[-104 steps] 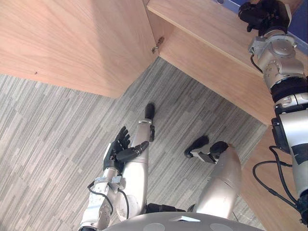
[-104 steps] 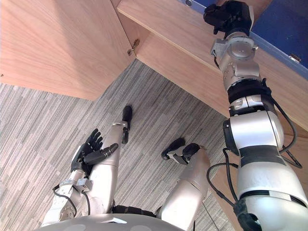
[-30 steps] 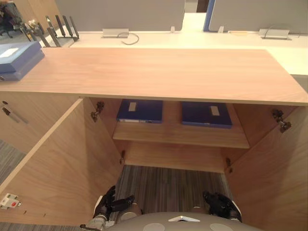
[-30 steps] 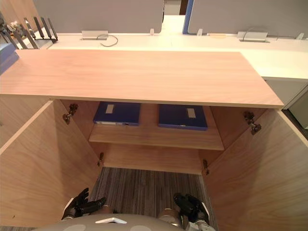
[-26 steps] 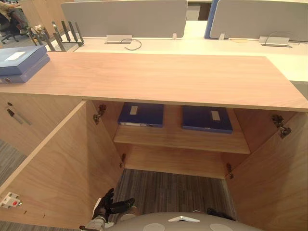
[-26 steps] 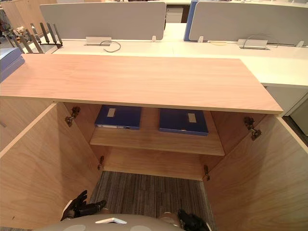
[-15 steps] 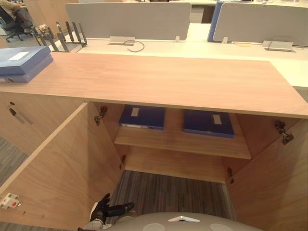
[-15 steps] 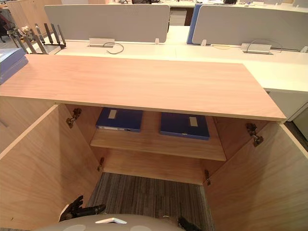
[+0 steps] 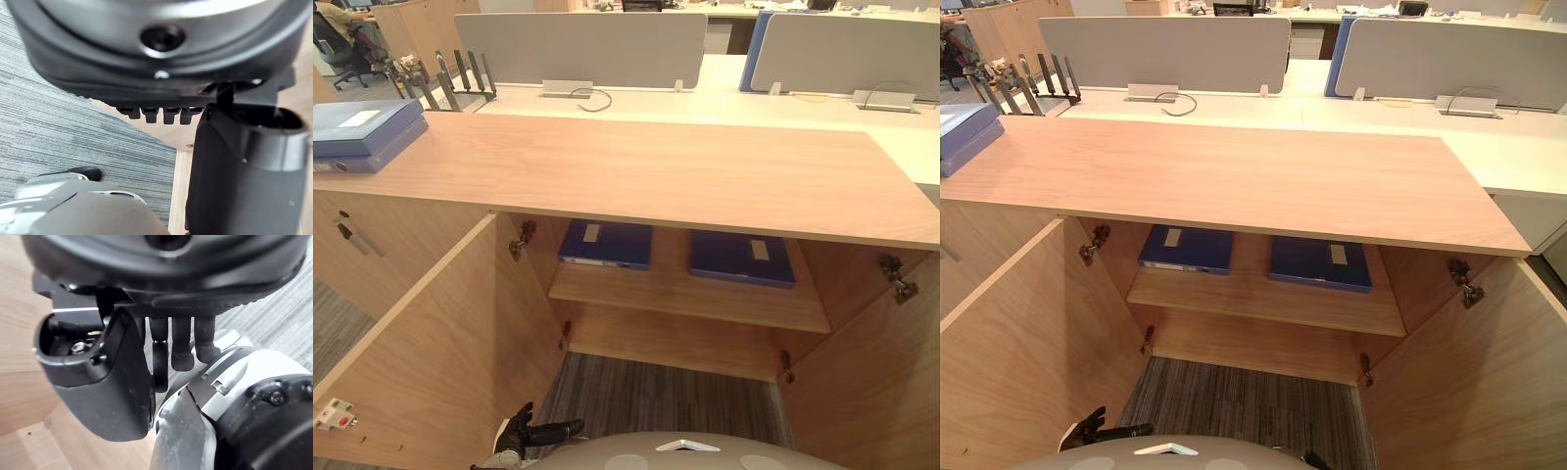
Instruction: Walk over to the cabinet, pick up the folder, carry it to the office cabinet, place the folder inside the office cabinet, then close the office cabinet door
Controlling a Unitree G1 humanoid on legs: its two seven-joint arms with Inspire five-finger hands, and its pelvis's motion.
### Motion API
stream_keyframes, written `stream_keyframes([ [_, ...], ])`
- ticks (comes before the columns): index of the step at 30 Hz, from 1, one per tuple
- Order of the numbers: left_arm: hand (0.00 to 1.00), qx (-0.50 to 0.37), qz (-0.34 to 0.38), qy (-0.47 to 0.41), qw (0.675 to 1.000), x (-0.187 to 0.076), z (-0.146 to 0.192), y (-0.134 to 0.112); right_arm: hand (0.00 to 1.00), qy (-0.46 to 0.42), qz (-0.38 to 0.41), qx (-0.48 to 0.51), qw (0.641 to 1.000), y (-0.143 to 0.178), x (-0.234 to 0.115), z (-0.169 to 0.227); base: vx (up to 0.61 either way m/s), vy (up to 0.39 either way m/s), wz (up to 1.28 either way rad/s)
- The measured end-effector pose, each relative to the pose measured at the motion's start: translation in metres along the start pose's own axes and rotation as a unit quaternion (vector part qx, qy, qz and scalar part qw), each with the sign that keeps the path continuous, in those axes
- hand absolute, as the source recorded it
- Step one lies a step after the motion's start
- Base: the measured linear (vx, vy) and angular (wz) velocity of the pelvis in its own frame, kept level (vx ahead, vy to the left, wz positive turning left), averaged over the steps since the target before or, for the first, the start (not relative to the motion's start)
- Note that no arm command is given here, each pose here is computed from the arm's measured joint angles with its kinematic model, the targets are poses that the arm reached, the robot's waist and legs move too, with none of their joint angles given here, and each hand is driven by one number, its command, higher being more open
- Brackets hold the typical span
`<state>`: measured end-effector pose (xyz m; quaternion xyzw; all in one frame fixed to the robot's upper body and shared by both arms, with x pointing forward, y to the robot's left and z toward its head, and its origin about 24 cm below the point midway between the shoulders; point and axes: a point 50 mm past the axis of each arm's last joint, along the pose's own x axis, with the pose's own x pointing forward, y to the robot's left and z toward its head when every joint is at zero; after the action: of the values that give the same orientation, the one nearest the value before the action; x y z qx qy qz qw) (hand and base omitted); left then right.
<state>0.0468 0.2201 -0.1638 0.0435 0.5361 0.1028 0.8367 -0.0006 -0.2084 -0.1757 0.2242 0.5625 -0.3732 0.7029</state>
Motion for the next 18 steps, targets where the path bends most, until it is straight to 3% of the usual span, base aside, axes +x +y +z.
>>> stream_keyframes([
  [7, 1.0, -0.002, 0.006, 0.003, 1.0, 0.0, -0.001, 0.004, 0.0, 0.007, -0.013, 0.072, 0.997, -0.006, -0.001, -0.004, 0.0, 0.001, -0.02],
  [10, 1.0, -0.03, 0.024, 0.012, 0.999, -0.002, -0.007, 0.012, 0.0, -0.005, -0.035, 0.129, 0.991, -0.026, -0.001, -0.001, 0.02, 0.003, -0.08],
  [18, 1.0, -0.044, 0.034, 0.014, 0.998, -0.003, -0.009, 0.017, 0.0, -0.026, -0.069, 0.136, 0.988, -0.049, -0.001, 0.014, 0.01, 0.001, -0.05],
])
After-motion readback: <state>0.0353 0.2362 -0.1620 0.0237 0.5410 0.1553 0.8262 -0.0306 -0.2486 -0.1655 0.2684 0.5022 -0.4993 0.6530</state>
